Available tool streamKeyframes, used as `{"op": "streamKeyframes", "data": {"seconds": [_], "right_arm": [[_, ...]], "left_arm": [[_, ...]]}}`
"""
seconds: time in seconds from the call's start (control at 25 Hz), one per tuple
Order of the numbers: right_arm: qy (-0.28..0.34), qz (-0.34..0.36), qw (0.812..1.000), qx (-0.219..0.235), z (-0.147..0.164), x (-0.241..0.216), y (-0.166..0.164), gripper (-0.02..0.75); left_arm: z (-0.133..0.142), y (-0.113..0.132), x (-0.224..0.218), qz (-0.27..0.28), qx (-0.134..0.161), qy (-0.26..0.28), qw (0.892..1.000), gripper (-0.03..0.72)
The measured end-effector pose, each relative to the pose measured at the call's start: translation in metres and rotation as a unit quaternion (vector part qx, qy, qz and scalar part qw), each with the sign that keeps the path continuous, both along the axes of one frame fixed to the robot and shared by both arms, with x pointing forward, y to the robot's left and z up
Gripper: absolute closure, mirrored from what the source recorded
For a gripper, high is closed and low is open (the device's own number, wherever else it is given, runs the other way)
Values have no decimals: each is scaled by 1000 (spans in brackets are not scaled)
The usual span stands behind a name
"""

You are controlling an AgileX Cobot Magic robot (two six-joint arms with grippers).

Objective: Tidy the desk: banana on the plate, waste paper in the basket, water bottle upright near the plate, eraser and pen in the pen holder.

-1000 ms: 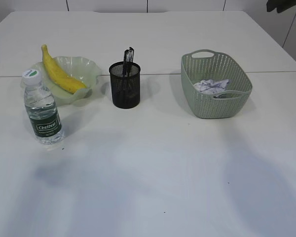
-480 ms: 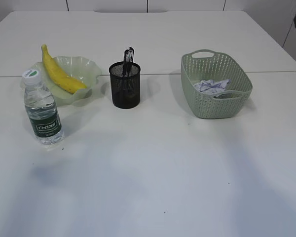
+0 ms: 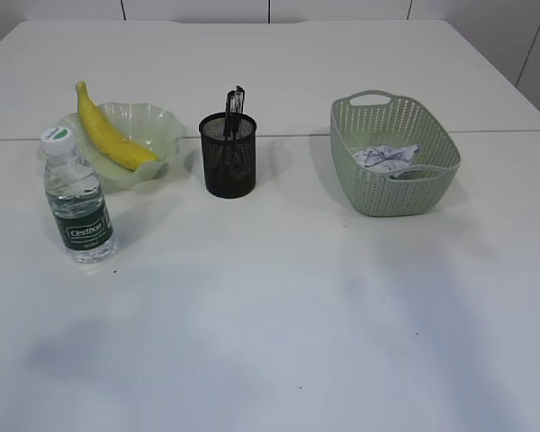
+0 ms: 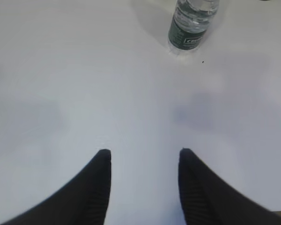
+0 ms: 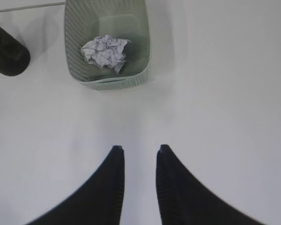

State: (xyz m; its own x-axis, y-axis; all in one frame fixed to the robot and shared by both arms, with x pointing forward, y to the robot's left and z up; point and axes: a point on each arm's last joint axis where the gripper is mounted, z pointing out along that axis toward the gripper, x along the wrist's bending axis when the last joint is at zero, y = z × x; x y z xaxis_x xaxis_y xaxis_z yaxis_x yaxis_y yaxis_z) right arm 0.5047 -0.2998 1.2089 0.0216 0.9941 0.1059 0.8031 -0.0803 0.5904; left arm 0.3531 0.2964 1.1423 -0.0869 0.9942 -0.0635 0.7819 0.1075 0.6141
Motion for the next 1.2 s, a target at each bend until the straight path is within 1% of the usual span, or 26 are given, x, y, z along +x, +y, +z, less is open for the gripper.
{"op": "streamKeyframes", "data": {"seconds": [0.08,0.16,0.24,0.48,0.6,0.72,0.84,0.92,1.08,1.2], "right_arm": [[-6,-1,1000,-3,1,-21,0,549],[-13,-2,1000,-8,1,-42,0,543],[-16,-4,1000,-13,-1,-64,0,535],[-45,-5,999,-19,-7,-122,1,505],[-74,-7,997,-19,-7,-152,2,505],[-103,-12,994,-17,-8,-180,3,505],[-125,-14,992,-16,-14,-204,4,504],[-133,-21,991,-6,-21,-216,5,502],[-140,-18,989,39,-37,-235,12,502],[-142,-17,989,45,-50,-245,13,502]], "left_arm": [[3,3,-12,6,11,-5,1000,300],[7,7,-28,12,22,-24,999,286],[12,10,-44,17,25,-52,998,279],[19,15,-93,20,14,-140,990,276],[20,16,-111,22,10,-171,985,276],[20,17,-123,22,8,-194,981,276],[19,17,-134,19,-1,-212,977,276],[18,17,-141,17,-6,-225,974,276],[16,18,-154,17,-9,-248,969,281],[15,19,-162,16,-8,-262,965,282]]}}
